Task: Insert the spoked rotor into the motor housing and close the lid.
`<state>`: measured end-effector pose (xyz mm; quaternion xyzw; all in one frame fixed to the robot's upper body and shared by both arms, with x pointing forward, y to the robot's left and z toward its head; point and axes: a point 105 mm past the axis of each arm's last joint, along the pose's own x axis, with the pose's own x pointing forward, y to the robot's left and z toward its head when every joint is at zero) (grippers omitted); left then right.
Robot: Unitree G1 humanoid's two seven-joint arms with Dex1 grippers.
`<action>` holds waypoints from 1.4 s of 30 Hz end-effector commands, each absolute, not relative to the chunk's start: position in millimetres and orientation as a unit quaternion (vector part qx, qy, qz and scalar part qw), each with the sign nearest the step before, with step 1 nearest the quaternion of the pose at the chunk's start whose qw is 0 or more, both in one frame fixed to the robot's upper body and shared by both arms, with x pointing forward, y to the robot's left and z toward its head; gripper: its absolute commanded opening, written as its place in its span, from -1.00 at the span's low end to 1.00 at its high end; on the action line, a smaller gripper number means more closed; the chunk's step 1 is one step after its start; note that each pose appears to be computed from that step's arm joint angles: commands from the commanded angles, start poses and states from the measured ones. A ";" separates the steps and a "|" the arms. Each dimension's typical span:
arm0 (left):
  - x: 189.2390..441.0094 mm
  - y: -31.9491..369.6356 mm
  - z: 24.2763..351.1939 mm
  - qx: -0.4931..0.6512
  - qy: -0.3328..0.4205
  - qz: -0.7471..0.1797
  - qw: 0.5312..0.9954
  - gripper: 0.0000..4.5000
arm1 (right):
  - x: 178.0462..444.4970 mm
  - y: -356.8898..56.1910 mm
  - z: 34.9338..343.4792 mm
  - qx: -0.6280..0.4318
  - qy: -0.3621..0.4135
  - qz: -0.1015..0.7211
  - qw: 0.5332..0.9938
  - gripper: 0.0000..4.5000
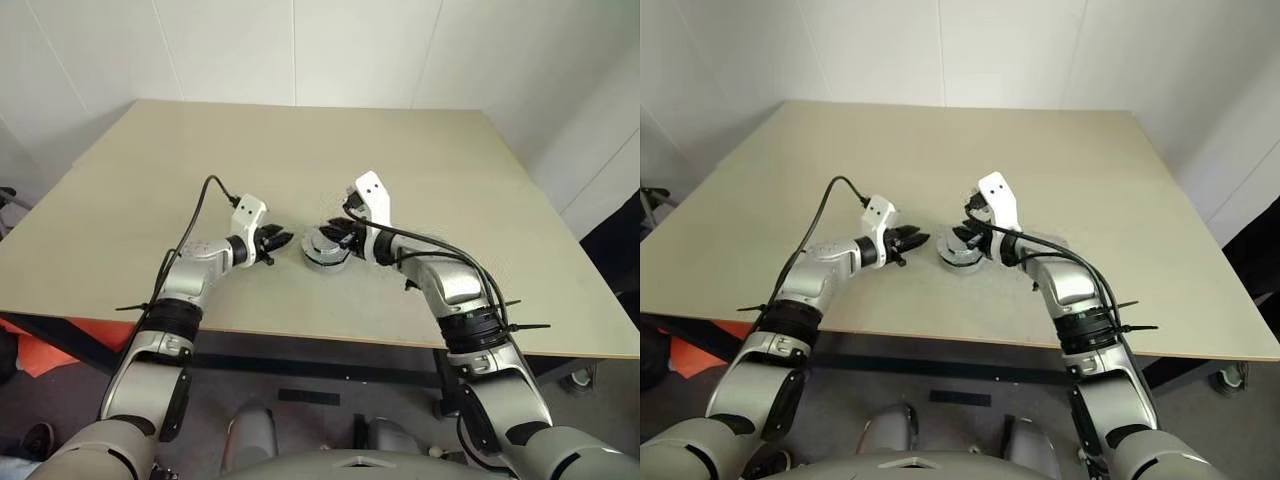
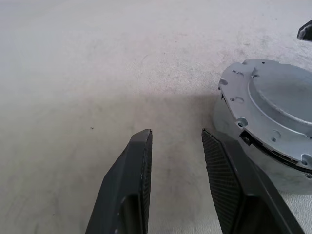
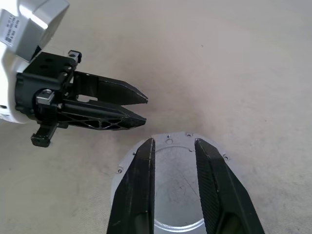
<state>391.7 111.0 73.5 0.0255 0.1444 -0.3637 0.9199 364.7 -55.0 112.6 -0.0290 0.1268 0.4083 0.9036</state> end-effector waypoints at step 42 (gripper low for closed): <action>396.0 115.3 88.8 0.046 0.120 -0.367 0.921 -0.22 | 368.5 -65.2 98.2 -0.064 0.130 0.403 0.904 0.38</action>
